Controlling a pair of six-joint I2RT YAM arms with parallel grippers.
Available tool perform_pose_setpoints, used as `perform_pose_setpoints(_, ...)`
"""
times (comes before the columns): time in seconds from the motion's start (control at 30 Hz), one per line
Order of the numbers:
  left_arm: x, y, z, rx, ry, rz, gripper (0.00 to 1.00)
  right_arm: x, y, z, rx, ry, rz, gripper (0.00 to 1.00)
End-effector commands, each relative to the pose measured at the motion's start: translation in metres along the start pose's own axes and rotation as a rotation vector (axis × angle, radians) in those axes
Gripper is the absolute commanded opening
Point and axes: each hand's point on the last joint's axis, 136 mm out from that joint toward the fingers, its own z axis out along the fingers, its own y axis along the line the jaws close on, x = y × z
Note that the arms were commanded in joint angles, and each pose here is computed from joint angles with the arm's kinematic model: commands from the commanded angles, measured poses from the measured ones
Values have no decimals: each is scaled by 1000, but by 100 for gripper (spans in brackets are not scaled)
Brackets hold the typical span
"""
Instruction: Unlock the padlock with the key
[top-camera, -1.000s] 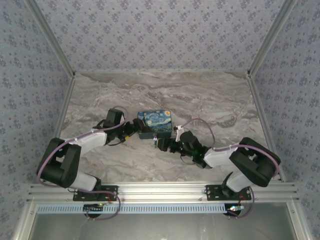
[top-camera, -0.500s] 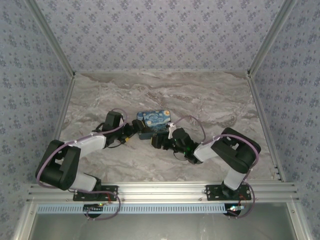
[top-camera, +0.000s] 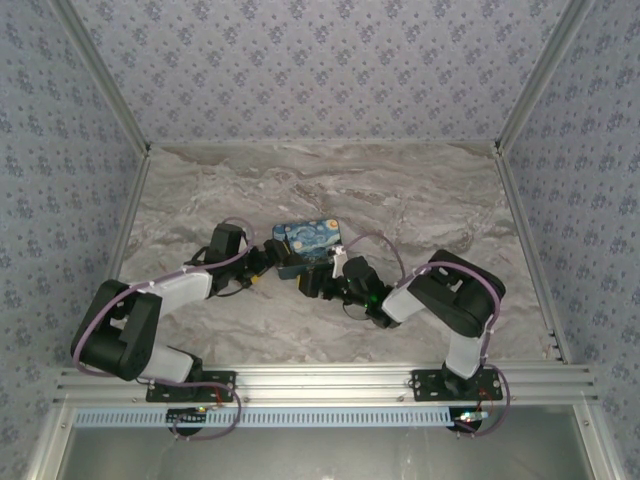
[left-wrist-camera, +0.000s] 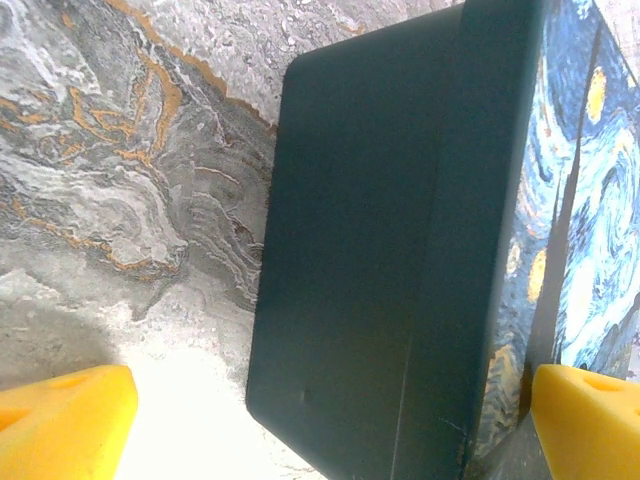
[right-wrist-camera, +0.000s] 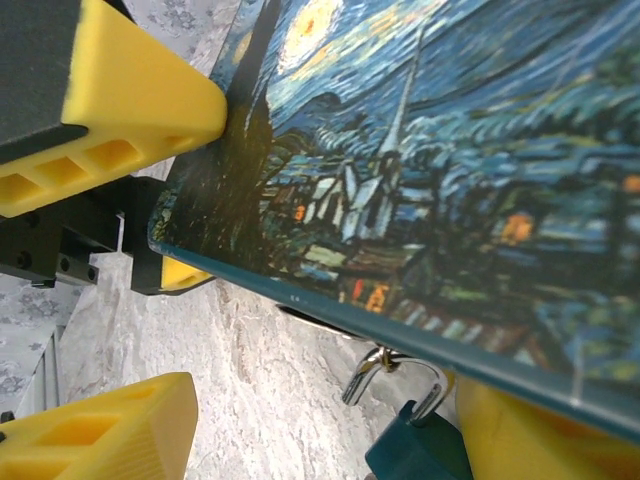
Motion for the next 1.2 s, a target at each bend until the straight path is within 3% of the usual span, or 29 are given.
perform_pose_setpoints(0.0, 20, 27, 1, -91, 51, -31, 99, -15, 14, 3, -80, -51, 1, 70)
perform_pose_setpoints(0.73, 21, 28, 1, -97, 51, -28, 99, -12, 8, -13, -76, -67, -2, 47)
perform_pose_setpoints(0.93, 21, 28, 1, -96, 53, -29, 100, -10, 3, -13, -52, -66, 8, 36)
perform_pose_setpoints(1.17, 22, 28, 0, -99, 53, -25, 99, -8, -9, -12, 6, -62, 36, 14)
